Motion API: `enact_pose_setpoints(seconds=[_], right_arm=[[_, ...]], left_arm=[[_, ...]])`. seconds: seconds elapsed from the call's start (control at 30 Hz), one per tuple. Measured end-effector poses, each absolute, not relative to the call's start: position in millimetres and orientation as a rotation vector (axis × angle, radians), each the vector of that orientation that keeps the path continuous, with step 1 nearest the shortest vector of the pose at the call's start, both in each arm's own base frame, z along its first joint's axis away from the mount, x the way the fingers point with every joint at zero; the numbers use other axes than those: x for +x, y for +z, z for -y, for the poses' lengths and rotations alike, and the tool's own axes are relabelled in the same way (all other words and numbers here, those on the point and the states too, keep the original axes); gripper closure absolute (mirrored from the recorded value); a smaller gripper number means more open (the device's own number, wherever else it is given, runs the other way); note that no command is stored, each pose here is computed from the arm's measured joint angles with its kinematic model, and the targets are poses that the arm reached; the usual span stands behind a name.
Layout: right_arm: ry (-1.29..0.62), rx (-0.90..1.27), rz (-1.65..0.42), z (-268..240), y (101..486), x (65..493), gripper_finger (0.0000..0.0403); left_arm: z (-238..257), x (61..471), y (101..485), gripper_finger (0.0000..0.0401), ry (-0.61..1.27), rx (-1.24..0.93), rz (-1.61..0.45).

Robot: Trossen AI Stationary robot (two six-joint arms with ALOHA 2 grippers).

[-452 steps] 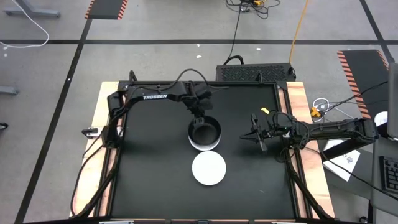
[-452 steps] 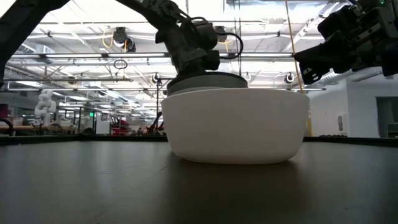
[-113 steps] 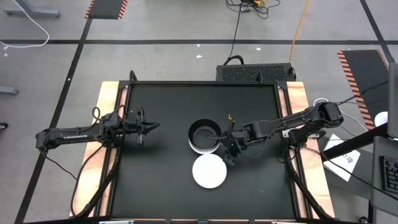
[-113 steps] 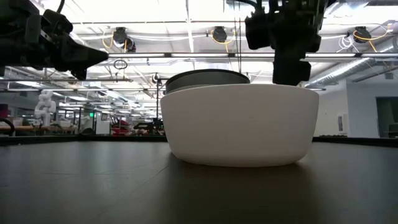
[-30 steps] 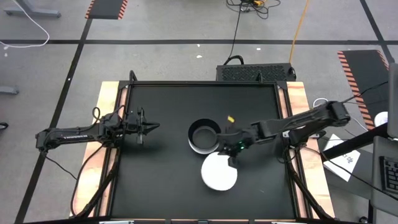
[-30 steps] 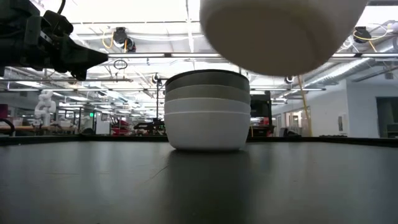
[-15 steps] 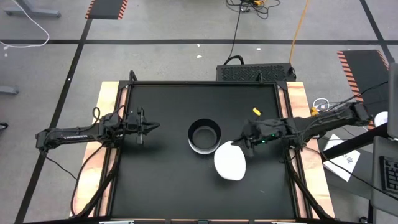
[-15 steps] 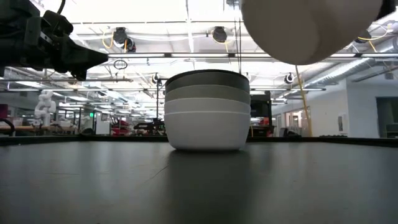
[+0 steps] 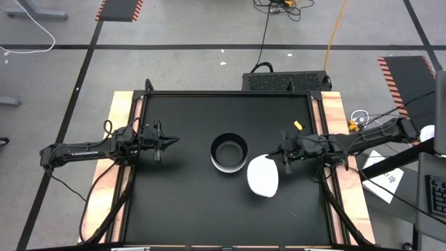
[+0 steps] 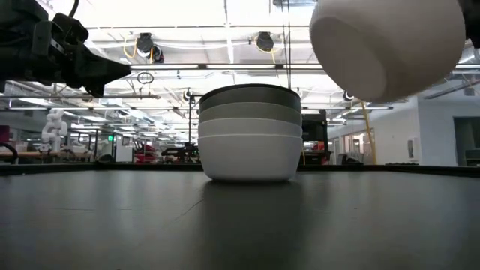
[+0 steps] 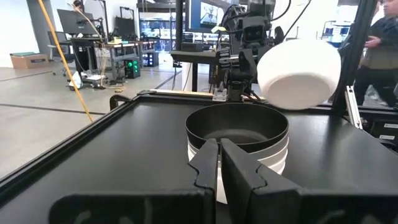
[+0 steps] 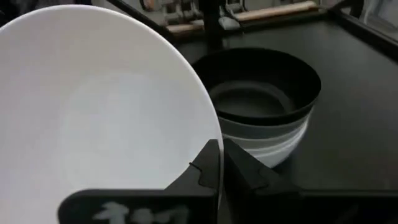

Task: Nest bowls inside each other
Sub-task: Stack the white bowl on top of the black bowl

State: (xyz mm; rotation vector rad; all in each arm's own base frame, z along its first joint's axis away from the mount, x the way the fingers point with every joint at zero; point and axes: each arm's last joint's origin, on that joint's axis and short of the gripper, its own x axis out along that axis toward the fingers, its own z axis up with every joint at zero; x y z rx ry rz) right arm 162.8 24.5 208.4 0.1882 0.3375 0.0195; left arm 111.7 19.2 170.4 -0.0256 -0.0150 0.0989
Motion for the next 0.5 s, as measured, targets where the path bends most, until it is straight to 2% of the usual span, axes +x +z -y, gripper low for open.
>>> enact_pose_setpoints(seconds=[0.13,0.5], right_arm=[[0.044,0.193,-0.227,-24.0,205.1,158.0,0.0403],[0.051,0.184,-0.168,-21.0,183.9,139.7,0.0403]], left_arm=[[-19.2,111.7,170.4,0.0380,0.100,-0.026,0.015],[-19.8,111.6,170.5,0.0380,0.118,-0.027,0.016]])
